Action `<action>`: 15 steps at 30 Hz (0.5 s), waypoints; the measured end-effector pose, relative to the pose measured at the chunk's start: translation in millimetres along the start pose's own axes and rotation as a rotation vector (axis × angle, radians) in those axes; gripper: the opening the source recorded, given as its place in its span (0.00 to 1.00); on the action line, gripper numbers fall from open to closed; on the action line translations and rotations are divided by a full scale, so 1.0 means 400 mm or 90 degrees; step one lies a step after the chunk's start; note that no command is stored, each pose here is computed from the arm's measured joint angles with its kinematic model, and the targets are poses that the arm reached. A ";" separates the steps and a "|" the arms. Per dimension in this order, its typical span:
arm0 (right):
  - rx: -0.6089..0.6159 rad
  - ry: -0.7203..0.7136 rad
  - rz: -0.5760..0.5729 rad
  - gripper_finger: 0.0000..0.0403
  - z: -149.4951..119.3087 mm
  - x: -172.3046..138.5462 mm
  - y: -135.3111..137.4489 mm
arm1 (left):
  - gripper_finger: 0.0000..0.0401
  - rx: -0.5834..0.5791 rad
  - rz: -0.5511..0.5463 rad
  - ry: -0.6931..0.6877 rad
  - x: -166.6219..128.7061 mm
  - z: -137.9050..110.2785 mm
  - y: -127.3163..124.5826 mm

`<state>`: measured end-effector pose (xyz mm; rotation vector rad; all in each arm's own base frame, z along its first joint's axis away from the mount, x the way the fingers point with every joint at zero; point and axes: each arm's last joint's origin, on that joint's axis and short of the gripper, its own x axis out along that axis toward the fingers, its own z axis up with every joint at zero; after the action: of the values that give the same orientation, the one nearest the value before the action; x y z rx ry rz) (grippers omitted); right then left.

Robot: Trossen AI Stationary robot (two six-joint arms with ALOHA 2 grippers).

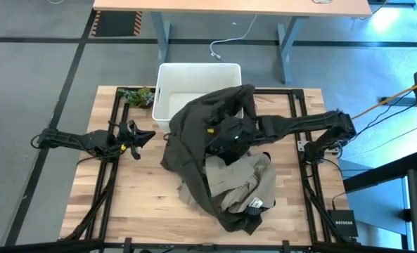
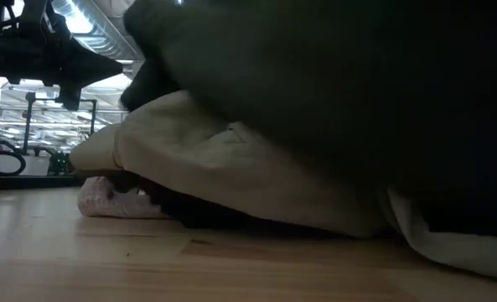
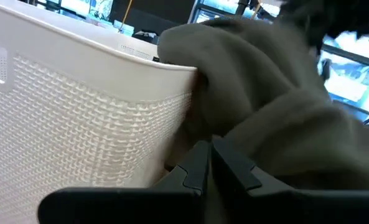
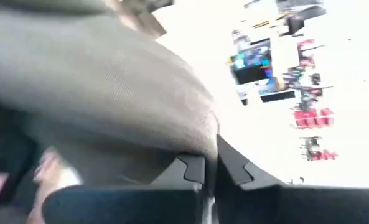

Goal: Sort clothes
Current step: Put the green jacket into the white bin

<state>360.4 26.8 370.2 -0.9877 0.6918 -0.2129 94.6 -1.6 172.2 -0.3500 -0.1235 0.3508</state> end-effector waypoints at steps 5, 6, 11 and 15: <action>0.069 -0.030 -0.083 0.07 0.021 -0.088 -0.129 | 0.04 -0.003 0.000 0.000 0.000 0.000 0.000; 0.080 -0.038 -0.102 0.07 0.024 -0.106 -0.158 | 0.04 -0.002 0.000 0.000 0.000 0.000 0.000; 0.133 -0.063 -0.198 0.03 0.001 -0.184 -0.309 | 0.04 0.000 0.002 -0.001 0.000 0.000 0.000; 0.207 -0.076 -0.296 0.03 -0.053 -0.239 -0.428 | 0.04 0.004 0.005 -0.001 0.000 0.000 0.001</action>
<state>297.2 -37.9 545.4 -0.8271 0.2964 -0.6473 94.5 -1.4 172.1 -0.3447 -0.1235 0.3587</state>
